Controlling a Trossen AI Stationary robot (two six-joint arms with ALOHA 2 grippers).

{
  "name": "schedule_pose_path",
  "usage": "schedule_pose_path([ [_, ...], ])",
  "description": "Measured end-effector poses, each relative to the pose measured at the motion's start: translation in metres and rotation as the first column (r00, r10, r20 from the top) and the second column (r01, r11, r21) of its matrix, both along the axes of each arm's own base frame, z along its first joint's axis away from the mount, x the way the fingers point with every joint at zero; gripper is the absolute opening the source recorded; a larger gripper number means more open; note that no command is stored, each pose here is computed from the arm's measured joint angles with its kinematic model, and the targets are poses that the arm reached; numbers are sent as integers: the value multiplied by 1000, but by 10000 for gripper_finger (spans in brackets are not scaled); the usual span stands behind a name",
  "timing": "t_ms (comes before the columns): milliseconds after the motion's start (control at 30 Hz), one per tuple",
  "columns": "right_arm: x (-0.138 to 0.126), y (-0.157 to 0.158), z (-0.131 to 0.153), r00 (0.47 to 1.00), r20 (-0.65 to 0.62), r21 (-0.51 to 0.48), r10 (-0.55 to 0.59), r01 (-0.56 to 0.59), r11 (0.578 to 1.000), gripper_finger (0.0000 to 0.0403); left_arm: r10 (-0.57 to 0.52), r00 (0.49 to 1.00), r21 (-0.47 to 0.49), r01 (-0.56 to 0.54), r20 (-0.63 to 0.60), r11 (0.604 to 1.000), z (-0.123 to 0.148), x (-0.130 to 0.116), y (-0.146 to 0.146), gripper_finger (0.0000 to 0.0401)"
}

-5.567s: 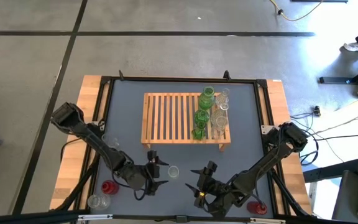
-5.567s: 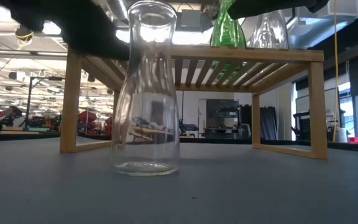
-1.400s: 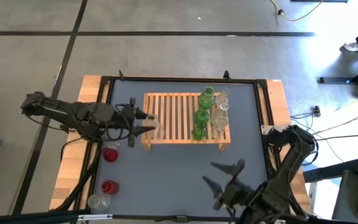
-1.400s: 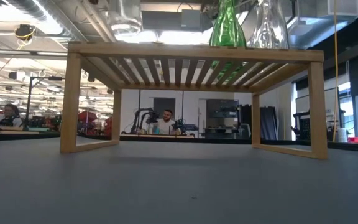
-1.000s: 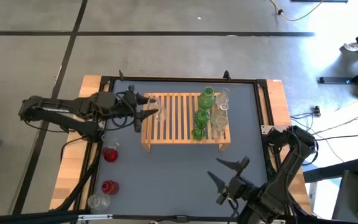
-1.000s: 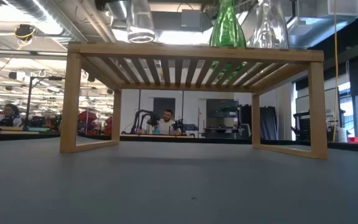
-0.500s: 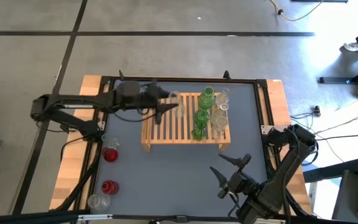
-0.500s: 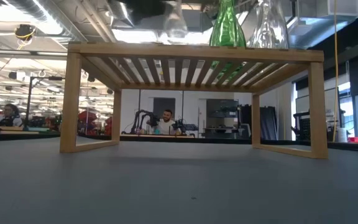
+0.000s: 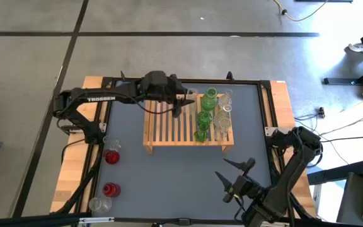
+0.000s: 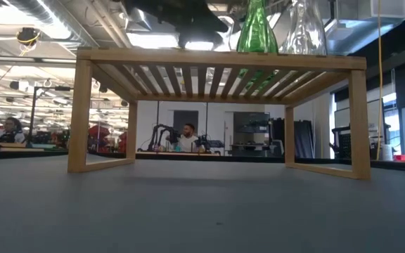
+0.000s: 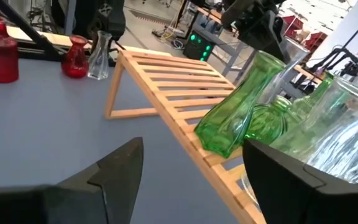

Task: Sort vases onto shelf
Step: Put the transparent bottle on the shelf

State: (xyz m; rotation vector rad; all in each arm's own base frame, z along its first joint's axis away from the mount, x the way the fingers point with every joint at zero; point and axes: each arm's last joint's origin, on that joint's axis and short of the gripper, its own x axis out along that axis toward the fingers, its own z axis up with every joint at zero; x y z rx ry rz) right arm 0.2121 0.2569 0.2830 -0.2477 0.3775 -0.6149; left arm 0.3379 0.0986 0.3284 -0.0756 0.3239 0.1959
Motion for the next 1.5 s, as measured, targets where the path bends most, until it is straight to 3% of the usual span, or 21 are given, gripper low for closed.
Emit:
schedule_pose_path([
  [367,1,0,0,1000,13,5,-1,1,1000,264,12,1000,-14,-12,6,1000,-1,0,8,181],
  [800,2,0,0,1000,11,15,-5,5,1000,264,0,1000,-8,0,7,1000,-1,0,6,229],
  [1167,5,-2,-2,999,-20,45,-26,26,999,264,13,1000,-5,-13,8,1000,0,-3,10,301],
  [1500,5,-2,-2,999,-23,44,-25,26,999,264,-3,999,0,3,42,1000,15,0,7,308],
])
